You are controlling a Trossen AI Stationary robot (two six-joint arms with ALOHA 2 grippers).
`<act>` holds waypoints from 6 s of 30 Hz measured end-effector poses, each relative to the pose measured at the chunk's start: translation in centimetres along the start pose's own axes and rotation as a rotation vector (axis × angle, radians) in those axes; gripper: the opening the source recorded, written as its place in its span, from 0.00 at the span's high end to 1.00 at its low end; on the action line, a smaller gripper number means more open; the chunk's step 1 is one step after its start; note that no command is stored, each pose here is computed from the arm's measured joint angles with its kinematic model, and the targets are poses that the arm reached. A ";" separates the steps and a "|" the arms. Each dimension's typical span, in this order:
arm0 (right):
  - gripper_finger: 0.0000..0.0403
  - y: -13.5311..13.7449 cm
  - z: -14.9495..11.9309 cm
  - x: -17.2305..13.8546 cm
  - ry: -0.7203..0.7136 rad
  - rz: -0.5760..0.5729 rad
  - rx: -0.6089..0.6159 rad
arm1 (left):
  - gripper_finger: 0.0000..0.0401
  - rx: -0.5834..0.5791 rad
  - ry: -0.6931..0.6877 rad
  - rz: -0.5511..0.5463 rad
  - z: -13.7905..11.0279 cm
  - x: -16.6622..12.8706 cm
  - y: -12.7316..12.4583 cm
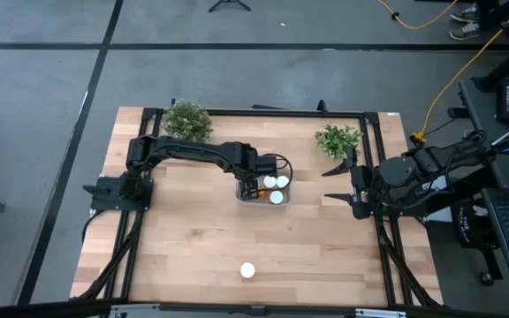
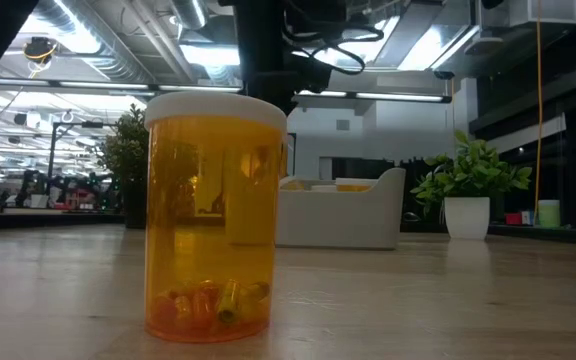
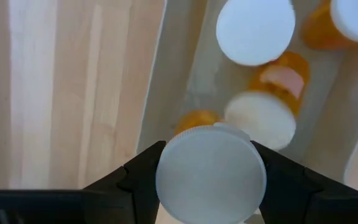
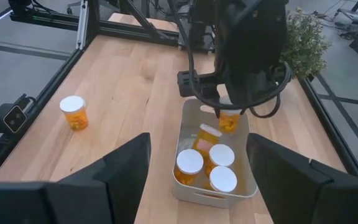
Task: Pick and place pill bottles into a basket
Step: Put the top orange pill bottle into the gray bin, then adjust the orange pill bottle in the gray bin
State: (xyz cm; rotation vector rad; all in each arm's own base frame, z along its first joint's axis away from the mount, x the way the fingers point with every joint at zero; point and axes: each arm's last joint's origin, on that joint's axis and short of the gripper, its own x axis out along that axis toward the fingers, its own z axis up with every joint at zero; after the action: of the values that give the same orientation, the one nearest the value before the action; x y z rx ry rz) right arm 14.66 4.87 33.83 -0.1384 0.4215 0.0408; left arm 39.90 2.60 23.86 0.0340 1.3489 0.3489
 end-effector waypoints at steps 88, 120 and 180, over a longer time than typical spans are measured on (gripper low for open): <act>0.34 0.0 -0.3 0.0 0.029 0.000 -0.013 | 0.49 -0.021 -0.051 -0.023 0.1 2.2 1.1; 0.34 0.0 -0.3 0.0 0.028 0.000 -0.013 | 0.47 -0.063 0.011 -0.072 -0.9 3.7 1.7; 0.34 -1.4 4.9 6.2 0.196 -0.007 -0.113 | 0.31 -0.248 -0.681 0.223 -3.2 -21.7 3.9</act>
State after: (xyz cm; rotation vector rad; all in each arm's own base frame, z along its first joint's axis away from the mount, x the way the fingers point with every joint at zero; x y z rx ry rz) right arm 22.42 4.20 35.85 -0.2561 0.6143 0.0442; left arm 32.07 -0.02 44.60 0.0879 0.6224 0.6256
